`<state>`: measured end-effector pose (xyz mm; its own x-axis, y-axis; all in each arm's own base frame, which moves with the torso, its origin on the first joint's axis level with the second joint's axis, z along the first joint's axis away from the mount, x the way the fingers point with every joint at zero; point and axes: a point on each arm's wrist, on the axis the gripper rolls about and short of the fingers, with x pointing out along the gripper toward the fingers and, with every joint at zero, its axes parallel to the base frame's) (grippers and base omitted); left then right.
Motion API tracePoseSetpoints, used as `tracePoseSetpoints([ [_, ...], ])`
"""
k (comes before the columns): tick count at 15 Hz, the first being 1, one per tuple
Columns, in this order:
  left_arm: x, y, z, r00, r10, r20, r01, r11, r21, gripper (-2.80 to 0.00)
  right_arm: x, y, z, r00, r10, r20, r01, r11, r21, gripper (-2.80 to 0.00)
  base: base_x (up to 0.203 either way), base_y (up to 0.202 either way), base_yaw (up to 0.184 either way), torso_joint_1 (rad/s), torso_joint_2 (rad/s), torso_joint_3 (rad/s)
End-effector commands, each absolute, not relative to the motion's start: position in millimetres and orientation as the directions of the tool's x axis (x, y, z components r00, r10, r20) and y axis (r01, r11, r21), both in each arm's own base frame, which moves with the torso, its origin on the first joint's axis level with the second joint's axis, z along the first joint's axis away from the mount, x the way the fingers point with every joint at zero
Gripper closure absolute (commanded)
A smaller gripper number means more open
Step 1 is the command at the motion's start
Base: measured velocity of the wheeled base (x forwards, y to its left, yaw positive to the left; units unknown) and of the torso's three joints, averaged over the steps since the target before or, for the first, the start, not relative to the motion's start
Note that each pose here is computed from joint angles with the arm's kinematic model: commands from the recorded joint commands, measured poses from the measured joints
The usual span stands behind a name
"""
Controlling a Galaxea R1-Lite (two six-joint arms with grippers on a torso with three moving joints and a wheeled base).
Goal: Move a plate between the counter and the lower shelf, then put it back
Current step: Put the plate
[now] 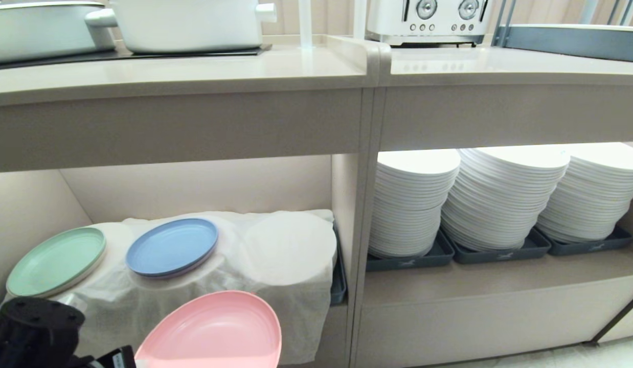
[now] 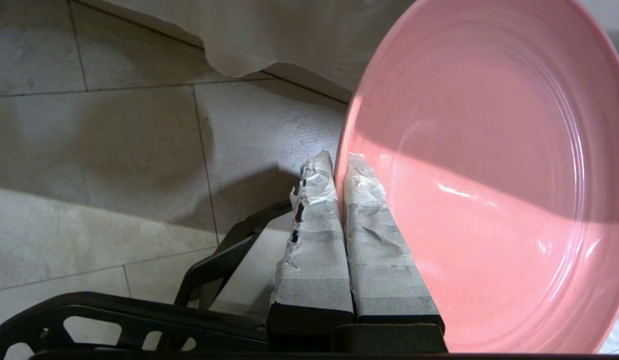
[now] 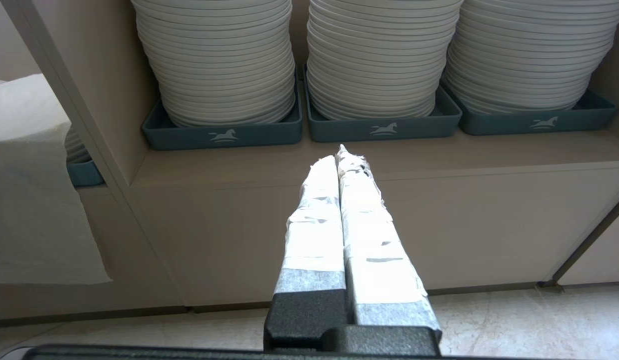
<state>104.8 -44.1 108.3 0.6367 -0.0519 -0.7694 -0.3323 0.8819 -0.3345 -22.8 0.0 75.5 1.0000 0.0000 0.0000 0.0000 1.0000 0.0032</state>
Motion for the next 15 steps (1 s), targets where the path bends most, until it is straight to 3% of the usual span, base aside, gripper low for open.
tracePoseSetpoints([
  [1, 97, -40, 114, 0.669, -0.065, -0.740, -0.323, 0.872, -0.368, 0.00, -23, 0, 75, 1.000, 0.000, 0.000, 0.000, 1.000, 0.003, 0.00, 0.000, 0.000, 0.000, 0.000, 0.00, 0.000],
  [15, 78, -31, 113, 0.678, -0.072, -0.732, -0.316, 0.870, -0.379, 0.00, -23, 0, 75, 1.000, 0.000, 0.000, 0.000, 1.000, 0.003, 0.00, 0.000, 0.000, 0.000, 0.000, 0.00, 0.000],
])
